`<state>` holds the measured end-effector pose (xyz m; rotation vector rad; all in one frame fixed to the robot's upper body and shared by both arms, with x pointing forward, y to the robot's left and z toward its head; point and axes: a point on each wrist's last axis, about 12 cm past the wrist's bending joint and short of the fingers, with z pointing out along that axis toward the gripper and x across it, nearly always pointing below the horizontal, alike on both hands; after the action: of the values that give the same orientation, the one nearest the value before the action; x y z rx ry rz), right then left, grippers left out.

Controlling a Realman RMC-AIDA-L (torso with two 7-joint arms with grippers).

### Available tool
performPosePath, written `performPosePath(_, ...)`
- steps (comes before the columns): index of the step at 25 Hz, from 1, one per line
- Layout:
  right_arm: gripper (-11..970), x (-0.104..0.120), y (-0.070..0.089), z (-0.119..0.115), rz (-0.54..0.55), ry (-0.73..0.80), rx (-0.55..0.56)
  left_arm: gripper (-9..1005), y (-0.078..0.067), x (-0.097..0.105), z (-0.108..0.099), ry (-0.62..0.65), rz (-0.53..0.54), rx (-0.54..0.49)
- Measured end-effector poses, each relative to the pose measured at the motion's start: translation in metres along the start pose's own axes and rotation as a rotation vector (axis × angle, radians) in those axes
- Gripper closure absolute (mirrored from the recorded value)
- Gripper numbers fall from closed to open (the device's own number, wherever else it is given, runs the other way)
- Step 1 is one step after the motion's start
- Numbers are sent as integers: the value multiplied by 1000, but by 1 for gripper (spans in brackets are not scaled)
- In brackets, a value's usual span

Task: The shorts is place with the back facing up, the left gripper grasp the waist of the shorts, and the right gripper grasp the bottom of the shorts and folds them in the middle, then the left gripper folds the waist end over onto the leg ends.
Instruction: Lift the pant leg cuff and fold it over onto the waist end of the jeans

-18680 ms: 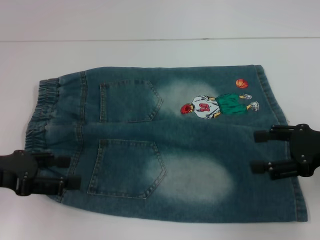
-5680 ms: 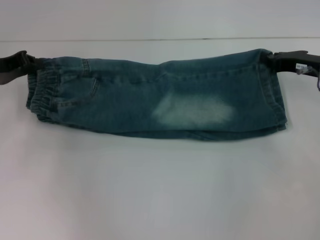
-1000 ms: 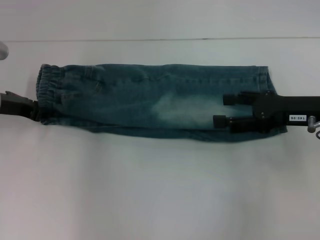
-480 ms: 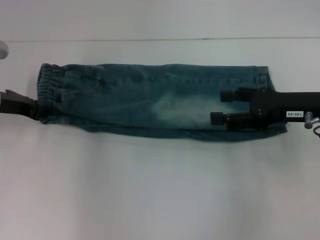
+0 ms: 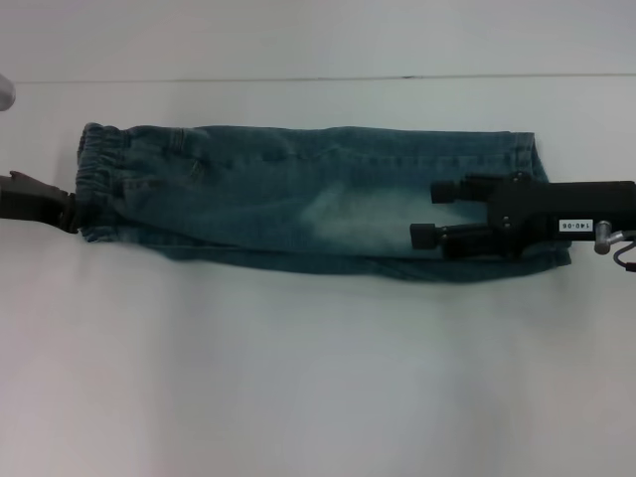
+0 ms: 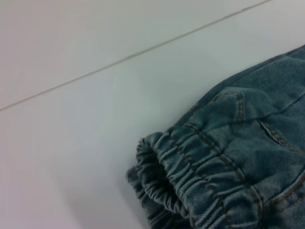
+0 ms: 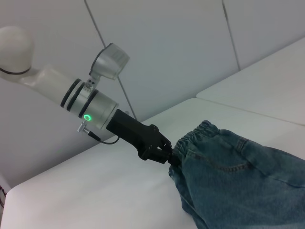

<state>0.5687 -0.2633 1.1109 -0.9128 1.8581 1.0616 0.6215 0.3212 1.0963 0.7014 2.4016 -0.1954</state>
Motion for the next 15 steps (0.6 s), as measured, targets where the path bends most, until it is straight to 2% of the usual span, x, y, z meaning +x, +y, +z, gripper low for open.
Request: performPosePath(15,19,-1,-1,4,-8,13,1,870,-2,-3,-2,-1,13,16)
